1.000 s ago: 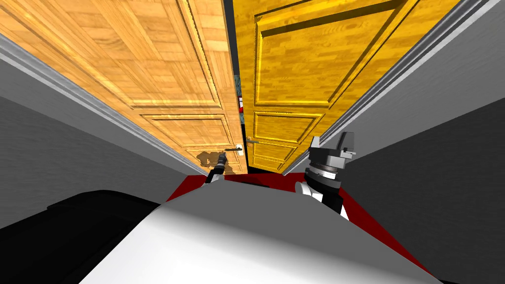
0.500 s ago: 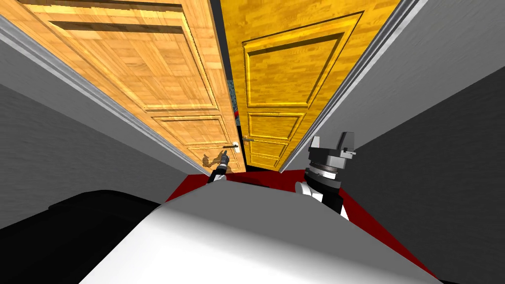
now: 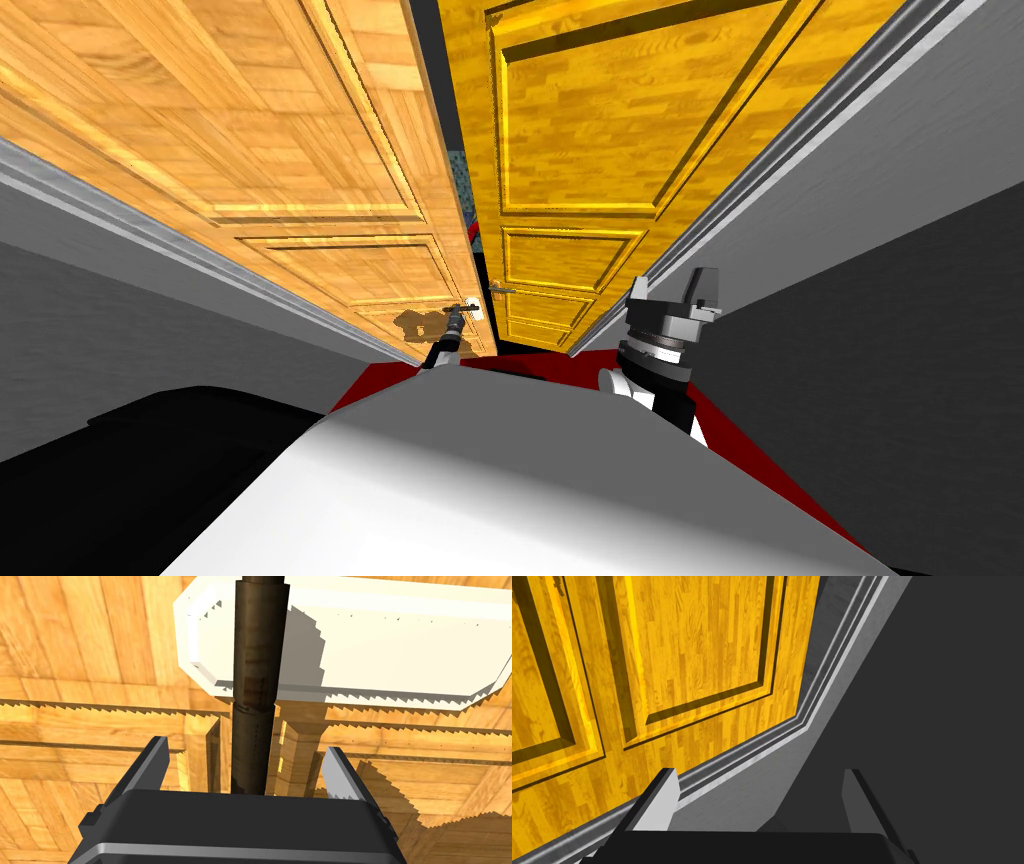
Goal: Push the door open
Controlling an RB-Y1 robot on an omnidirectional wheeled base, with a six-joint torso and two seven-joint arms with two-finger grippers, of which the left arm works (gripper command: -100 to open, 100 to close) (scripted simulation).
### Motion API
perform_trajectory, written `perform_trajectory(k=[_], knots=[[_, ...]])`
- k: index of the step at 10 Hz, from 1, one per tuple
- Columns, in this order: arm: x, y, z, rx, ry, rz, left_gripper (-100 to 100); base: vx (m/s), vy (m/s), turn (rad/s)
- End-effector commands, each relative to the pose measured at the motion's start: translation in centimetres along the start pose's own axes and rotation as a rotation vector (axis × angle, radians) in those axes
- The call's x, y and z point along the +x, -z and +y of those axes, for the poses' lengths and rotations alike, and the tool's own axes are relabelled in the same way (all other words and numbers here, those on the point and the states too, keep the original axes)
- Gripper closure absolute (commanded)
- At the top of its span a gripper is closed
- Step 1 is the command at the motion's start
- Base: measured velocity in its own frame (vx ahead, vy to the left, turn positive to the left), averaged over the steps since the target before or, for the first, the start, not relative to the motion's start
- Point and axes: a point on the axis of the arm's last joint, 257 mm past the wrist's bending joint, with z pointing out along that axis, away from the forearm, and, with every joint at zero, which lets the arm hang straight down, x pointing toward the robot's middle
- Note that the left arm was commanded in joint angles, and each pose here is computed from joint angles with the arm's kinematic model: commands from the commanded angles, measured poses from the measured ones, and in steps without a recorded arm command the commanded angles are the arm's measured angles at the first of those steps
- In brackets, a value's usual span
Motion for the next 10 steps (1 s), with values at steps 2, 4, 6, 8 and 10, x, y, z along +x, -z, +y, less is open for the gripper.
perform_trajectory(k=[2, 4, 6, 8, 10], knots=[[-0.1, -0.2, 0.1, 0.001, -0.001, -0.003, -100, 0.153, 0.016, -0.016], [-0.1, -0.2, 0.1, 0.001, -0.001, -0.003, 100, -0.025, -0.004, 0.002], [-0.1, -0.2, 0.1, 0.001, -0.001, -0.003, 100, -0.022, -0.001, -0.007], [-0.1, -0.2, 0.1, 0.001, -0.001, -0.003, 100, -0.004, -0.001, 0.002], [-1.8, -0.79, -0.2, 0.009, -0.023, -0.039, 100, -0.02, 0.055, -0.061]])
